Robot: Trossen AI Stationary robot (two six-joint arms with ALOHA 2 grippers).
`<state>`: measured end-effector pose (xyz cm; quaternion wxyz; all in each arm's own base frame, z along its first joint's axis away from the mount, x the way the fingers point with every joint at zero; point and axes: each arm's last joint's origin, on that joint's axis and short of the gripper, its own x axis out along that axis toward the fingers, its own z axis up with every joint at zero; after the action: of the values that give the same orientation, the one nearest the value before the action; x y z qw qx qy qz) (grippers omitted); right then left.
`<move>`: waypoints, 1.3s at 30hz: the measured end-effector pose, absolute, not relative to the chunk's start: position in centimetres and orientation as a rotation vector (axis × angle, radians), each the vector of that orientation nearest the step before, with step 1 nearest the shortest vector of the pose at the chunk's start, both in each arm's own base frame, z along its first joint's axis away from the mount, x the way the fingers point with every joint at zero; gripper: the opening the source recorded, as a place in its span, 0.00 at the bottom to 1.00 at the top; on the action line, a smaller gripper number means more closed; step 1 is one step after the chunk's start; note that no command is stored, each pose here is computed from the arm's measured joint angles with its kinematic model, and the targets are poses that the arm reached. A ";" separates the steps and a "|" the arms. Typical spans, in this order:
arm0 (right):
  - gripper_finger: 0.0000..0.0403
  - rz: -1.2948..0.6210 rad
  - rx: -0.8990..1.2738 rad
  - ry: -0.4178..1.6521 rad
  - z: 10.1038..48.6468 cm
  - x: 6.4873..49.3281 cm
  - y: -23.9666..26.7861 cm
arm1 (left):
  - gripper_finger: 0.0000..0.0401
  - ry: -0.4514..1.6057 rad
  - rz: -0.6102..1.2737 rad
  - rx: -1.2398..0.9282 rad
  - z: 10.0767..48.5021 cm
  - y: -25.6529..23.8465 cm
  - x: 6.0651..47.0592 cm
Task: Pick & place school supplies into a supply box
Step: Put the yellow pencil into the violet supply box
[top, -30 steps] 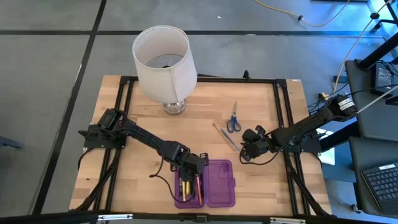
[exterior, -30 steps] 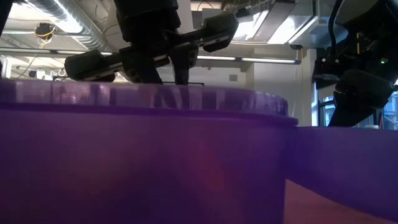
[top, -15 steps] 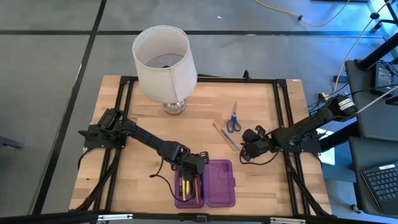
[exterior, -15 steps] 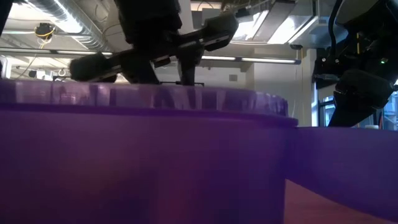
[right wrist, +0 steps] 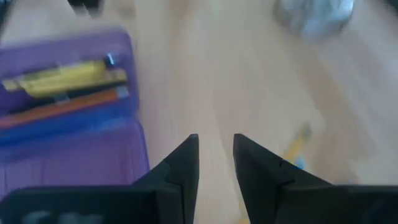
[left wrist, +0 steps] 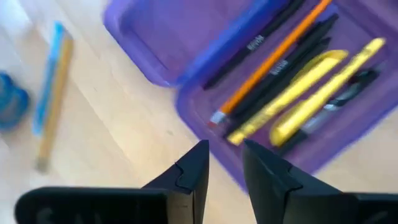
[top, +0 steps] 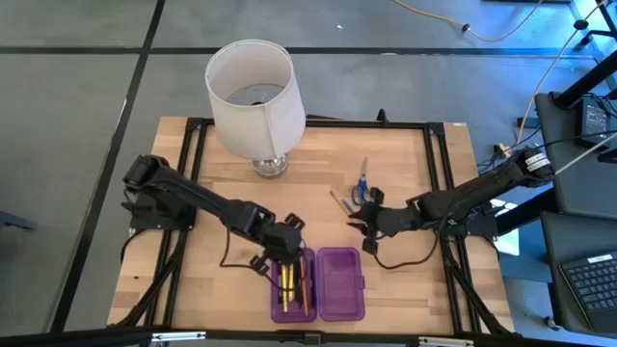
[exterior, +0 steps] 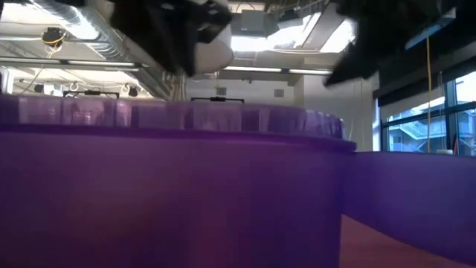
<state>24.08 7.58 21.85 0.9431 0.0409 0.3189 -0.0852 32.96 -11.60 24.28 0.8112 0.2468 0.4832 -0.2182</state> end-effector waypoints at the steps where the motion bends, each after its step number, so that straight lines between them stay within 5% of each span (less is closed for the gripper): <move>1: 0.26 -0.186 0.089 0.623 22.3 24.3 7.5 | 0.22 1.042 -0.448 0.492 24.0 -11.6 32.5; 9: 0.26 -0.213 0.246 0.596 24.4 25.9 4.7 | 0.22 0.868 -0.367 0.311 22.3 -11.1 28.9; 22: 0.26 -0.415 0.384 0.828 22.3 31.0 -2.2 | 0.23 0.495 -0.280 0.166 22.6 -9.4 23.8; 39: 0.26 -0.472 0.393 1.184 15.1 36.4 -5.1 | 0.22 0.486 -0.289 0.166 22.2 -9.6 23.6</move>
<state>36.37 -5.15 15.06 0.7857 0.1823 0.5490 -0.2190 23.61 -9.57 22.24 0.9568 0.0817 0.2397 -0.1426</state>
